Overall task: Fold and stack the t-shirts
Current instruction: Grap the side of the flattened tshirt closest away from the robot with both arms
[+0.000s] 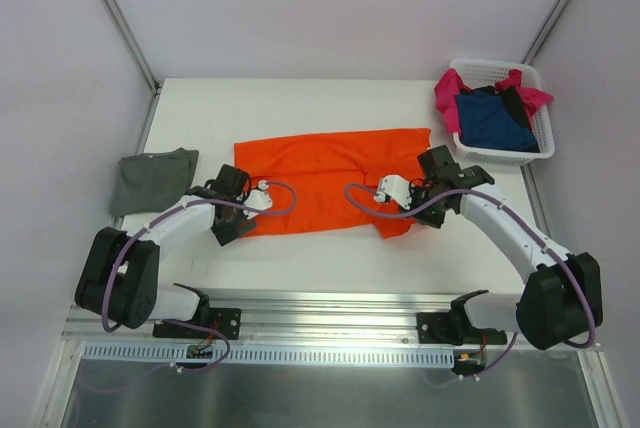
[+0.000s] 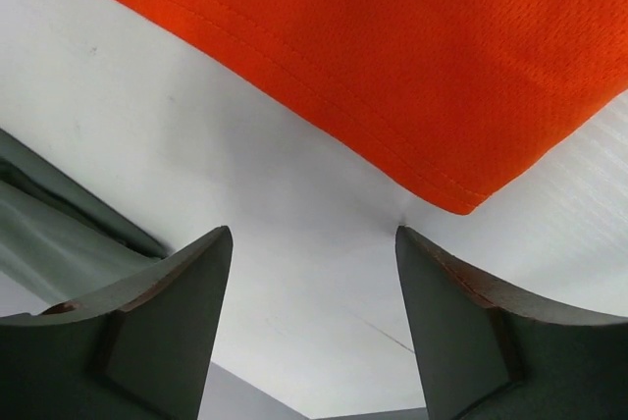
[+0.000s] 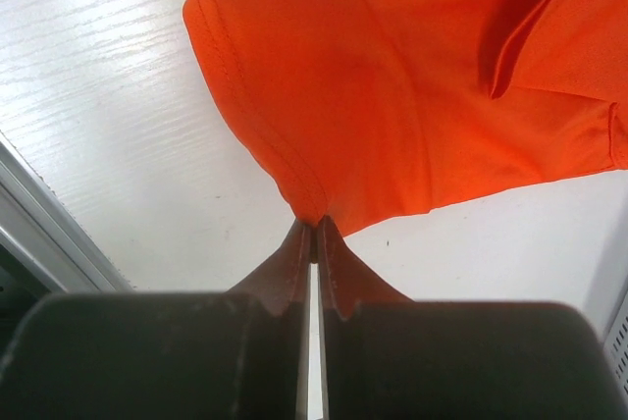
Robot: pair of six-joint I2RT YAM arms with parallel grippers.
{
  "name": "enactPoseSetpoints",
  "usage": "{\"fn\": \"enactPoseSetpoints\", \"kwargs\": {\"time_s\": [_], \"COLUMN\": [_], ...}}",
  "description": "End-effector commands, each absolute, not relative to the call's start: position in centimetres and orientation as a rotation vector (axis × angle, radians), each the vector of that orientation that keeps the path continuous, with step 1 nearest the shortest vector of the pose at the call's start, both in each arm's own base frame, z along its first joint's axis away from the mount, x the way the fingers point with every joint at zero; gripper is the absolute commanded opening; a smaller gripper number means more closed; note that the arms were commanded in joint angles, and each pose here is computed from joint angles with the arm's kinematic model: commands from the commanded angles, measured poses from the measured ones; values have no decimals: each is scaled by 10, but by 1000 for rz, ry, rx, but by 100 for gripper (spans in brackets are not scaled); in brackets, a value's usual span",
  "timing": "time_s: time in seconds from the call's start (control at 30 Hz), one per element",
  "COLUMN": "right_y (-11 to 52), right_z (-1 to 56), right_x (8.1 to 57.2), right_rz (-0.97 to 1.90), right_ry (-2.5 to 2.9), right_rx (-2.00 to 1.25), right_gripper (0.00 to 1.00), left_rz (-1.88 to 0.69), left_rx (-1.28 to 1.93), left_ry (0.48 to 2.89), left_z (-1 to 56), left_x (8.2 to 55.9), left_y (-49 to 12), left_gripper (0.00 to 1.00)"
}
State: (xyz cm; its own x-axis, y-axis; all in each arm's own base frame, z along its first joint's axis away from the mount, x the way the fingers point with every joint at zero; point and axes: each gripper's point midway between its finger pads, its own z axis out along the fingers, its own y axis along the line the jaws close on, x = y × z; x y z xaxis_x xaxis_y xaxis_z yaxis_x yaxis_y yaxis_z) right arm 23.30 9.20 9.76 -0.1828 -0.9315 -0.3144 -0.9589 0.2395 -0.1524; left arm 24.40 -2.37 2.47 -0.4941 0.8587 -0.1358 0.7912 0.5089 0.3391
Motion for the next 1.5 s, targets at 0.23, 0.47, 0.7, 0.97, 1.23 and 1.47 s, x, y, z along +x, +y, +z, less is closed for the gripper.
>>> {"fn": "enactPoseSetpoints", "kwargs": {"time_s": [0.23, 0.47, 0.7, 0.97, 1.23, 1.47], "right_y": [91, 95, 94, 93, 92, 89], "right_z": [97, 99, 101, 98, 96, 95], "right_x": [227, 235, 236, 237, 237, 235], "right_rz": [139, 140, 131, 132, 139, 146], "right_ry": [2197, 2196, 2196, 2201, 2213, 2226], "right_rx": [-1748, -1740, -1745, -1745, -1733, -1724], "right_gripper": [1, 0, 0, 1, 1, 1], "left_rz": [269, 68, -25, -79, -115, -136], "left_rx": [1323, 1363, 1377, 1376, 1386, 1399], "left_ry": [2266, 2369, 2453, 2509, 2549, 2590], "left_z": [92, 74, 56, 46, 37, 25], "left_x": [257, 229, 220, 221, 221, 213], "left_y": [-58, -77, -85, -94, -99, -98], "left_gripper": [72, 65, 63, 63, 59, 56]}}
